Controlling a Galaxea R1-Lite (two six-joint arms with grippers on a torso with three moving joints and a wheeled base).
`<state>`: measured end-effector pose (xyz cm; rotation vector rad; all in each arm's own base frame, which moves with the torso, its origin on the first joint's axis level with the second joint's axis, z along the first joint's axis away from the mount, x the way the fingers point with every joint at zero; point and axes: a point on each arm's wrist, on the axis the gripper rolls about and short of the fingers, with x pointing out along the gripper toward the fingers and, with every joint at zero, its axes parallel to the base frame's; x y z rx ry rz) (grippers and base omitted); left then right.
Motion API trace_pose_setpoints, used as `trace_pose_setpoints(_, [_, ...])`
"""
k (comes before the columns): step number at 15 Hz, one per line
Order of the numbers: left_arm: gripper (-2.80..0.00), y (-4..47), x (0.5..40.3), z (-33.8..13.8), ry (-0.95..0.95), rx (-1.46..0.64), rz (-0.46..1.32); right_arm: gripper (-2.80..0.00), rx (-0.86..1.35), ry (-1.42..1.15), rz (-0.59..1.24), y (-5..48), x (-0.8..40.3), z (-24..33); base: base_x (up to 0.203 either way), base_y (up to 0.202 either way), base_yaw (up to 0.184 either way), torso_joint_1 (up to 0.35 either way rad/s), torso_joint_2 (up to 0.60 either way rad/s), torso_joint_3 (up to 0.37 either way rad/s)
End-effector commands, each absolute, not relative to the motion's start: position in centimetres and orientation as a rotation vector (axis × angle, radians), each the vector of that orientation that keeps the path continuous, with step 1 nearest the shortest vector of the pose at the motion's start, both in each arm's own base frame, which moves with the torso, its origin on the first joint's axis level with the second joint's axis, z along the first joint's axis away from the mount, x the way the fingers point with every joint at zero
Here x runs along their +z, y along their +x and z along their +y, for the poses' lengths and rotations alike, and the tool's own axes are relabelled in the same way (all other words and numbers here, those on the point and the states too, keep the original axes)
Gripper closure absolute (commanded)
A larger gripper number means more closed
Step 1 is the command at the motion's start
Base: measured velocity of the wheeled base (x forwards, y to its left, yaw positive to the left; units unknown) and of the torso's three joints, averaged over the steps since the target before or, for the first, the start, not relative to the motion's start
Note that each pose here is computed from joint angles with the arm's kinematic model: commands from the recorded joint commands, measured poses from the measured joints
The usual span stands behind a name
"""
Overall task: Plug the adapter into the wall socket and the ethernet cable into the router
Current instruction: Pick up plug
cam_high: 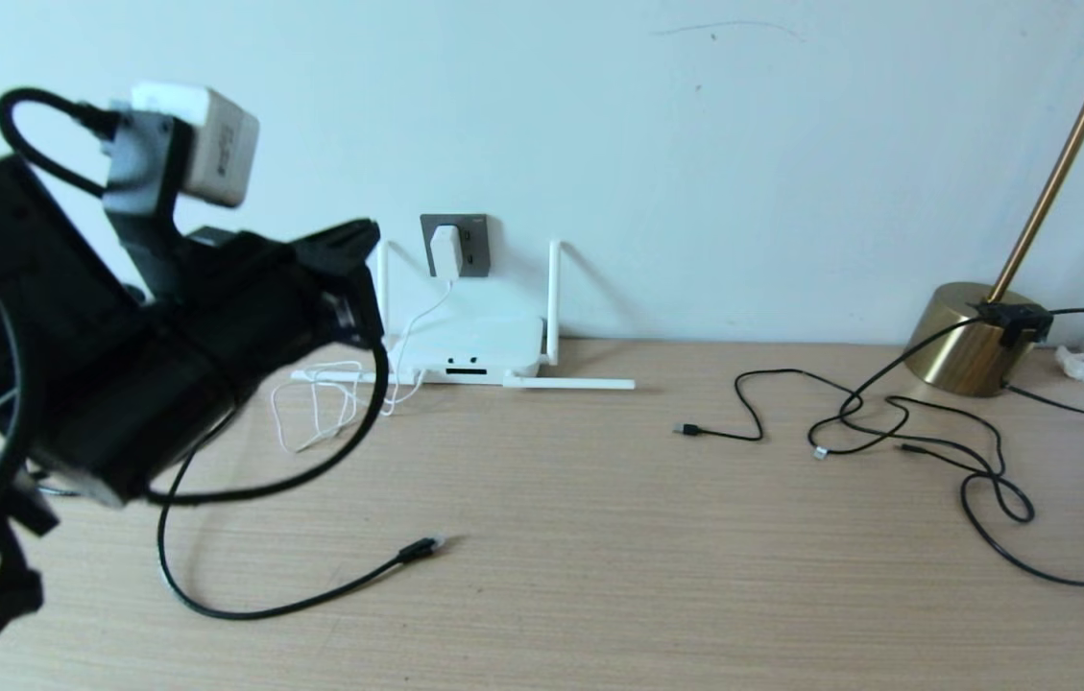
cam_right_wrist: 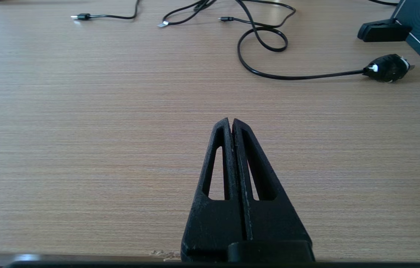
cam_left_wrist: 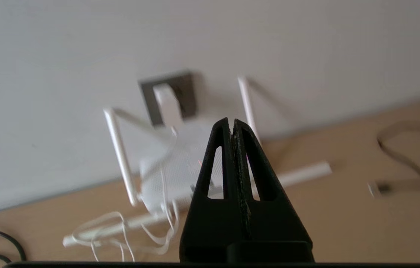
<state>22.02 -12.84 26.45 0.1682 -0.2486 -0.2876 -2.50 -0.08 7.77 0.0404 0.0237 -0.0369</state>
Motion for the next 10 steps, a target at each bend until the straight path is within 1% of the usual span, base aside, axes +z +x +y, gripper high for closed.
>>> trace_pose_setpoints(1, [0.00,18.9,22.8,-11.8,0.269,-0.401,-0.168,0.00,-0.037,0.041,0.024,-2.5,7.8,-0.1,0.000,0.000,0.000,0.000,0.00,0.000])
trace_pose_setpoints(3, [0.00,17.1,20.1,-11.1,0.361,-0.552,-0.077,0.00,-0.037,0.041,0.022,-2.5,7.8,-0.1,0.000,0.000,0.000,0.000,0.00,0.000])
trace_pose_setpoints(4, [0.00,16.6,19.3,-10.9,0.391,-0.600,-0.015,0.00,-0.037,0.042,0.024,-2.5,7.8,-0.1,0.000,0.000,0.000,0.000,0.00,0.000])
trace_pose_setpoints(7, [0.00,15.7,18.5,-10.6,0.433,-0.734,0.150,0.00,-0.037,0.042,0.024,-2.5,7.8,-0.1,0.000,0.000,0.000,0.000,0.00,0.000])
trace_pose_setpoints(9, [0.00,15.8,18.6,-10.8,0.474,-0.797,0.218,0.00,-0.037,0.042,0.023,-2.5,7.8,-0.1,0.000,0.000,0.000,0.000,0.00,0.000])
trace_pose_setpoints(10, [-2.69,15.7,18.2,-10.8,0.501,-0.832,0.251,0.00,-0.037,0.041,0.022,-2.5,7.8,-0.1,0.000,0.000,0.000,0.000,0.00,0.000])
